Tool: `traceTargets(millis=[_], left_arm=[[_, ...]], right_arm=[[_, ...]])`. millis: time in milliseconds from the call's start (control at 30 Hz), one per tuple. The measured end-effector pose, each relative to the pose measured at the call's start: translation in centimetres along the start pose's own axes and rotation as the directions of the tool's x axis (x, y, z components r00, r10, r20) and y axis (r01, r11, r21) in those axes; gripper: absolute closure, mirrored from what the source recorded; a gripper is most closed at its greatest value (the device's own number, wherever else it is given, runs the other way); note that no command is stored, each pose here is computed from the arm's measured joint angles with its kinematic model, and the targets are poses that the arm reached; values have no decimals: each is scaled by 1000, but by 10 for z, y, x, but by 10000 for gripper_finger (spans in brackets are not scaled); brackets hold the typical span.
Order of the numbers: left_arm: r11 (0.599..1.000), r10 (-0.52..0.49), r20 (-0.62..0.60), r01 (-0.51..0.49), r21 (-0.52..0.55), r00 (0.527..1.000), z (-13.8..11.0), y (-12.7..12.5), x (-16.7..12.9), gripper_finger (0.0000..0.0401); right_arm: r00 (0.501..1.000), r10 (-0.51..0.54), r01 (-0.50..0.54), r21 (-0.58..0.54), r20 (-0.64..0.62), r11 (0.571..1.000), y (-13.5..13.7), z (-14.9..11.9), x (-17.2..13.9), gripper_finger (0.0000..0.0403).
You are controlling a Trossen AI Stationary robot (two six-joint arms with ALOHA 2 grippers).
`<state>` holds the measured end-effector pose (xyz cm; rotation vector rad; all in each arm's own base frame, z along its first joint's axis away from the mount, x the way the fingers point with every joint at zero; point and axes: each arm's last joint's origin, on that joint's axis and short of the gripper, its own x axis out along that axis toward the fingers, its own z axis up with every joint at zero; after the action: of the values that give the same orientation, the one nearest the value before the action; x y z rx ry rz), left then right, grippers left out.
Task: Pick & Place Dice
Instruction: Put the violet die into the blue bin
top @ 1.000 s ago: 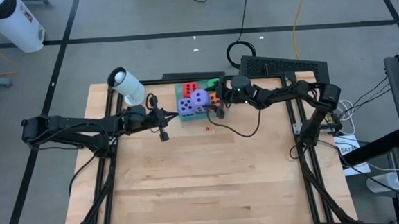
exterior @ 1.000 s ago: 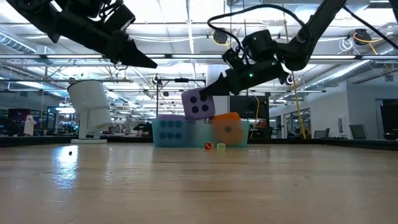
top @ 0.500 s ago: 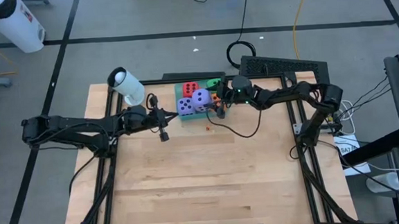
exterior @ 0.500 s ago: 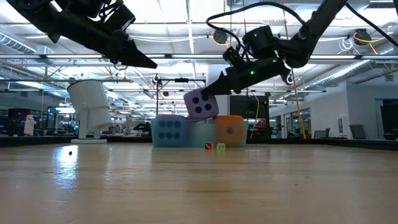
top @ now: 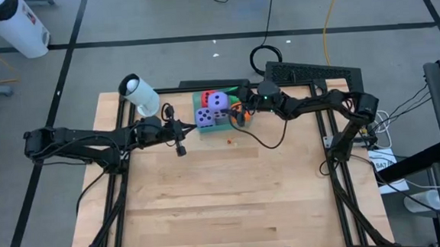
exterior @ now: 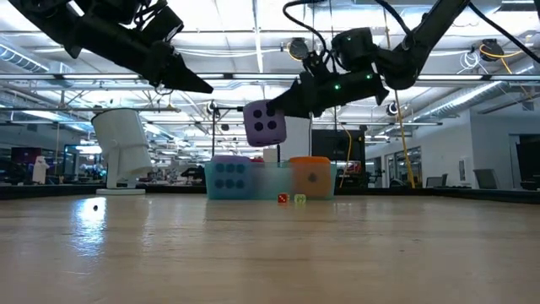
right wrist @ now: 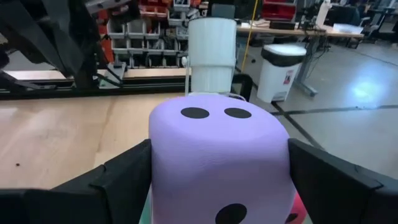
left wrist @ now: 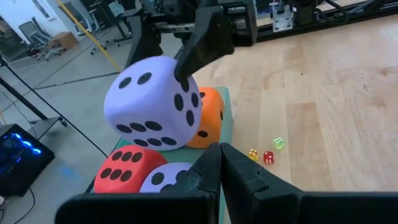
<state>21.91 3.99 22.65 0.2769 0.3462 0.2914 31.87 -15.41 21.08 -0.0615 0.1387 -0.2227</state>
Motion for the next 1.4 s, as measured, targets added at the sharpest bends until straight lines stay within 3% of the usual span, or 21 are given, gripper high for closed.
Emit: traceTargets(millis=[400, 667, 1033, 1400], left_arm=[[1000, -2, -9, 2, 0, 1000, -1, 0, 0, 382], [1000, -9, -41, 9, 8, 999, -4, -1, 0, 382], [1000, -9, -45, 10, 14, 999, -4, -1, 0, 382], [1000, 7, 9, -7, 3, 1000, 1, 1, 0, 382]], right_arm=[[992, 13, -7, 48, -127, 999, 2, -35, 13, 72], [985, 14, -5, 51, -174, 999, 1, -43, 9, 72], [974, 1, -1, 1, -227, 1000, 1, -22, 2, 72], [955, 35, -48, -37, -294, 998, 9, -30, 4, 72]])
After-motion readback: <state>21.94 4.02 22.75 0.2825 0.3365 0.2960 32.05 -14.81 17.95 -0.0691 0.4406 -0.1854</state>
